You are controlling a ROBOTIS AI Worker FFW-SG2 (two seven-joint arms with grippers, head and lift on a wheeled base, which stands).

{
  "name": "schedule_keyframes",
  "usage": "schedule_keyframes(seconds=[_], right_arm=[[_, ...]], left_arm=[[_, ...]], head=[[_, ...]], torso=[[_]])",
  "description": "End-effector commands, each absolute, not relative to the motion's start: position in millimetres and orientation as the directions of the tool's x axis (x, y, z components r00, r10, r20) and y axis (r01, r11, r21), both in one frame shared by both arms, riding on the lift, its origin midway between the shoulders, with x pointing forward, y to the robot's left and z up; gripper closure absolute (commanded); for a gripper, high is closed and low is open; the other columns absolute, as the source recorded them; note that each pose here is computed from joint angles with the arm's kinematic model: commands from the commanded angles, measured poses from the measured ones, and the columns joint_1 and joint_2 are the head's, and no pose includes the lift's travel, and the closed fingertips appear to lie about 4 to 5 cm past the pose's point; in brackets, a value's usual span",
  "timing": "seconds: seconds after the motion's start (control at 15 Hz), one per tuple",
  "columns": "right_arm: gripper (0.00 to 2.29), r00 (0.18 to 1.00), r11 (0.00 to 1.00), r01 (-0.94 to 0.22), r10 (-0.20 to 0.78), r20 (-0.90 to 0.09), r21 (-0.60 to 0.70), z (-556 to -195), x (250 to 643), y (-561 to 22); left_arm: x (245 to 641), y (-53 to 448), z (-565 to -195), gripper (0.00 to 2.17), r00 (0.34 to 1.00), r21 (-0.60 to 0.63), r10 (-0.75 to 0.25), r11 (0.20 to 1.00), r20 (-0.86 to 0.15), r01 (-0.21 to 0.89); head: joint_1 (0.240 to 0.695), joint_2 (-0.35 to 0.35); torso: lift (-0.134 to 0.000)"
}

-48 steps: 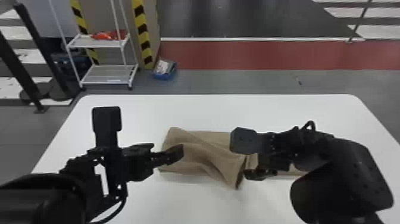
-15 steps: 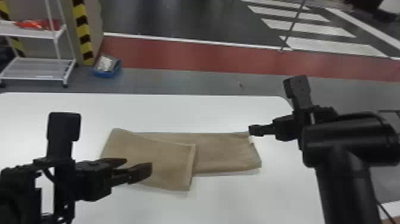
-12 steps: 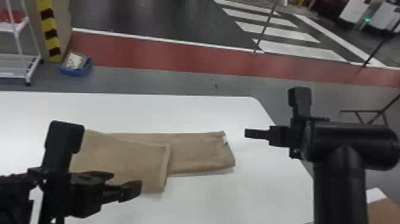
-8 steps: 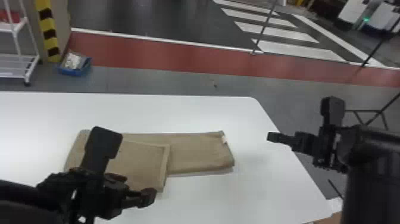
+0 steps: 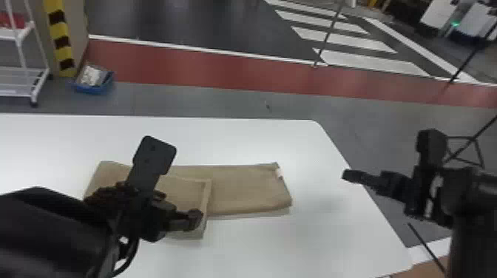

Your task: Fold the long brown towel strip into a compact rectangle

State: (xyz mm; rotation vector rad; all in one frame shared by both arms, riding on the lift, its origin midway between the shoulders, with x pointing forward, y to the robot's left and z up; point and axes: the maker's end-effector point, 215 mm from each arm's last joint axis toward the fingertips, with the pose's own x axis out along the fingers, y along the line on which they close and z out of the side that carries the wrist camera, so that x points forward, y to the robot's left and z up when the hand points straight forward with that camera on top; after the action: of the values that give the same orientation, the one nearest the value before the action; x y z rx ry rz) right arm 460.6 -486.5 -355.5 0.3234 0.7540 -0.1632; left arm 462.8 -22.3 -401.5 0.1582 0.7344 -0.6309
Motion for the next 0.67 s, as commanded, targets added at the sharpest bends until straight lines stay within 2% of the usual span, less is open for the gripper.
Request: schedule_keyframes(seconds=[0.0, 0.33, 0.47, 0.6], right_arm=[[0.10, 0.705, 0.955, 0.161, 0.066, -0.707, 0.250, -372.5, 474.4, -424.5], [0.10, 0.657, 0.953, -0.105, 0.281, -0.700, 0.284, -375.9, 495.4, -246.4], [0.10, 0.637, 0.937, -0.180, 0.344, -0.690, 0.300, -381.1, 499.9, -188.3], [0.10, 0.634, 0.937, -0.213, 0.349, -0.690, 0.278, -393.4, 513.4, -177.3]], left_arm=[[473.9, -12.2, -392.9, 0.27, 0.587, -0.090, -0.481, 0.817, -0.651, 0.569], [495.1, 36.4, -382.6, 0.27, 0.628, -0.163, -0.469, 0.861, -0.622, 0.482], [501.8, 52.8, -374.4, 0.27, 0.651, -0.174, -0.460, 0.873, -0.604, 0.455], [510.8, 68.6, -367.8, 0.27, 0.688, -0.178, -0.448, 0.886, -0.571, 0.429]], head=[[0.695, -0.350], [0.695, -0.350], [0.695, -0.279], [0.695, -0.195]], torso=[[-0.124], [-0.124], [-0.124], [-0.124]])
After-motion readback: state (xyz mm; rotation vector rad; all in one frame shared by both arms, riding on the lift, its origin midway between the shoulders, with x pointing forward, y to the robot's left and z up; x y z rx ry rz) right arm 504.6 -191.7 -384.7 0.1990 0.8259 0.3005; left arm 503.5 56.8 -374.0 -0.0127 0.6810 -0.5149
